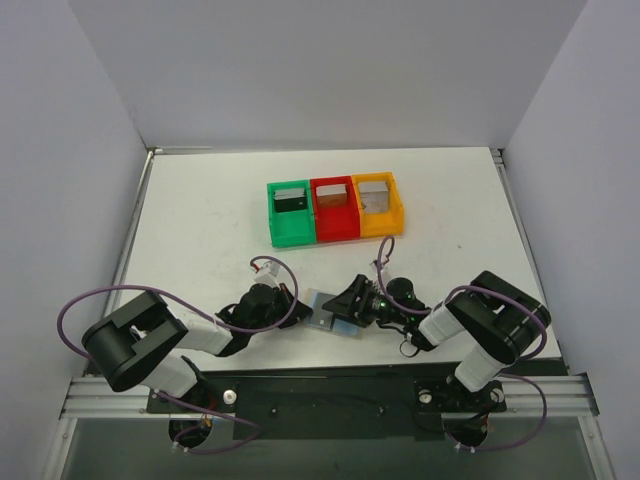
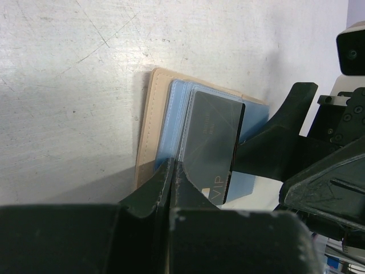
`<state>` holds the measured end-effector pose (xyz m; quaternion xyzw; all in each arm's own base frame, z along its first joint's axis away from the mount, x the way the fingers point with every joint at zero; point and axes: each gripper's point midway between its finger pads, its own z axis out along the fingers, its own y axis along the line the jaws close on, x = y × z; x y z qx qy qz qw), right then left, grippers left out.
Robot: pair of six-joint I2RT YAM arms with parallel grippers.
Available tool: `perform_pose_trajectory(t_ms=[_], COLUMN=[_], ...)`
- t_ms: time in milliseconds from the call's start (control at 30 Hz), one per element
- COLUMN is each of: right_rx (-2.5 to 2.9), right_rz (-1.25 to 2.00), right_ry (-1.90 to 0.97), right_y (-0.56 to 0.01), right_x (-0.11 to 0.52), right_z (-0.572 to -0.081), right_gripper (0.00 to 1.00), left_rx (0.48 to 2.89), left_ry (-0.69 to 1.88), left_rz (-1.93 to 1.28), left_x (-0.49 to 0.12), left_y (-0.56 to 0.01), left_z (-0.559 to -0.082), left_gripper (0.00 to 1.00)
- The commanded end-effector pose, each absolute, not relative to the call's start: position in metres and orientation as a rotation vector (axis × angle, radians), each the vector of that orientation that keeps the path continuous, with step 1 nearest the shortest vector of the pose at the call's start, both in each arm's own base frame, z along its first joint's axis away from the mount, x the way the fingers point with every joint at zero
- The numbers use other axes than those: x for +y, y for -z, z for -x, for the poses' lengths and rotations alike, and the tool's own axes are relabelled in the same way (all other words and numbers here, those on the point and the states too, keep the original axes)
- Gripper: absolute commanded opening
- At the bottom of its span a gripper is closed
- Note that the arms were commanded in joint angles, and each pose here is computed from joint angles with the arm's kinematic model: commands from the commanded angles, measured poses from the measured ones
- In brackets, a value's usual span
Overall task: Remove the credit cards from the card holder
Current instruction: Remove the credit card from the card holder.
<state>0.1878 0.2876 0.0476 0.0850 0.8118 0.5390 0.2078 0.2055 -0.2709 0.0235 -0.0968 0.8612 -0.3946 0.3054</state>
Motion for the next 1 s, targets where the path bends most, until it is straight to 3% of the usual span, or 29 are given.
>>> perform_pose_trajectory(t_ms=[0,200,967], right_rx=[2.109,2.108,2.073], right_rz=[-0.123,-0.132,-0.114], right_ry=[-1.63,-1.632,-1.632], right_y=[-0.082,-0.081,-0.095], right_x=[0.299,0.297,0.291], right_z=[-0.185,-0.184,-0.181], right_gripper=[0.57,0.48,0.5], left_rx=[2.372,2.372,2.419], left_ry=[0.982,0.974,0.864], left_rz=[0.222,0.229,0.312], left_x=[-0.264,-0.262,-0.245], left_y=[-0.004,-0.003,0.012], left_z=[-0.191,-0.191,-0.189], left_gripper=[0.0,0.0,0.0])
